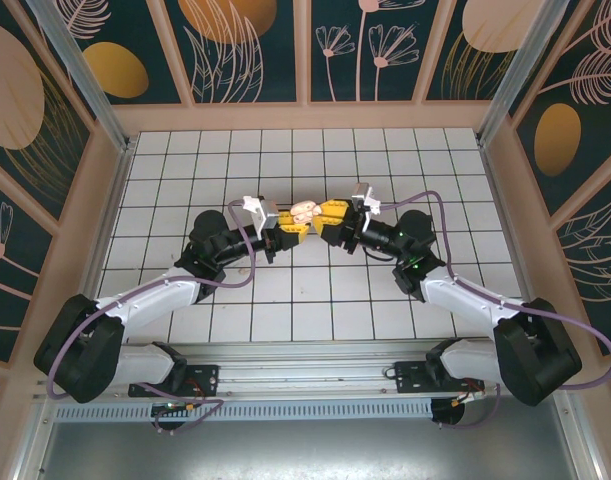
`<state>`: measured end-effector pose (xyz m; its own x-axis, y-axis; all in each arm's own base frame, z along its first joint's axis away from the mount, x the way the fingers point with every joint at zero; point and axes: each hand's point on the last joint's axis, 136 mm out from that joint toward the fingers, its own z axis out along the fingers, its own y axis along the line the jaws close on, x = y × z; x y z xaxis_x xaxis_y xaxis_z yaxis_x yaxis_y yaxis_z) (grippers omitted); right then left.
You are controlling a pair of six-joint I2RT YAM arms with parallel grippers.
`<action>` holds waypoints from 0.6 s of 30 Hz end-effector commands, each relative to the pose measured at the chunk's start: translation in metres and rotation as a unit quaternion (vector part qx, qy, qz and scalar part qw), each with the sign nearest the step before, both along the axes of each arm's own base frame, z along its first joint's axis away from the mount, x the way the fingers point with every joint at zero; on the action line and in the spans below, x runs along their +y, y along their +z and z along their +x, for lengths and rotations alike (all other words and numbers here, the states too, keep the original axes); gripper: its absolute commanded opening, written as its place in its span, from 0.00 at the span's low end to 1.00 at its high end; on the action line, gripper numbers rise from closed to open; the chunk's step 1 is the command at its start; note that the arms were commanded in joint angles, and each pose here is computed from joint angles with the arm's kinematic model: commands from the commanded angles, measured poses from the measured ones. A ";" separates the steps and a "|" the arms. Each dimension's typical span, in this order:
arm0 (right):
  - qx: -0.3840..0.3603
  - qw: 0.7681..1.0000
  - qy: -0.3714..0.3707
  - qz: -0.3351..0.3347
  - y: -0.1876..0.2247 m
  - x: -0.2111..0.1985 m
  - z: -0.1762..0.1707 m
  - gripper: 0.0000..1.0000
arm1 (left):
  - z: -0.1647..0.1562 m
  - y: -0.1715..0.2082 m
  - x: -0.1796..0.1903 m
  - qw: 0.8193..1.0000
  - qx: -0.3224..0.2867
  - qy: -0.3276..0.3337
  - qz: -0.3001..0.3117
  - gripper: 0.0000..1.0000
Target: Insert the wireless bluetooth earbuds into the charging case
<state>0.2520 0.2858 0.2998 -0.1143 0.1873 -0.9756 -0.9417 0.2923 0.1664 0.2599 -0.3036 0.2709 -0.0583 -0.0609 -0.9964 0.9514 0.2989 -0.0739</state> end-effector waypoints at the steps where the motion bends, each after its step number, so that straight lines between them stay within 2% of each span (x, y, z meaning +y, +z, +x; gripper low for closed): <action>1: -0.035 0.999 0.001 0.015 0.024 -0.003 -0.004 0.39 | -0.002 0.022 0.000 0.999 -0.037 0.001 -0.011 0.15; 12: -0.057 0.998 -0.008 0.026 0.046 -0.014 -0.016 0.53 | 0.001 0.015 0.001 0.999 -0.040 0.010 0.006 0.15; 16: -0.061 0.998 -0.013 0.023 0.050 -0.019 -0.021 0.54 | 0.001 0.016 0.001 0.999 -0.043 0.010 0.009 0.15; 18: -0.058 0.998 -0.011 0.023 0.052 -0.020 -0.024 0.50 | 0.000 0.016 0.001 0.999 -0.044 0.009 0.009 0.15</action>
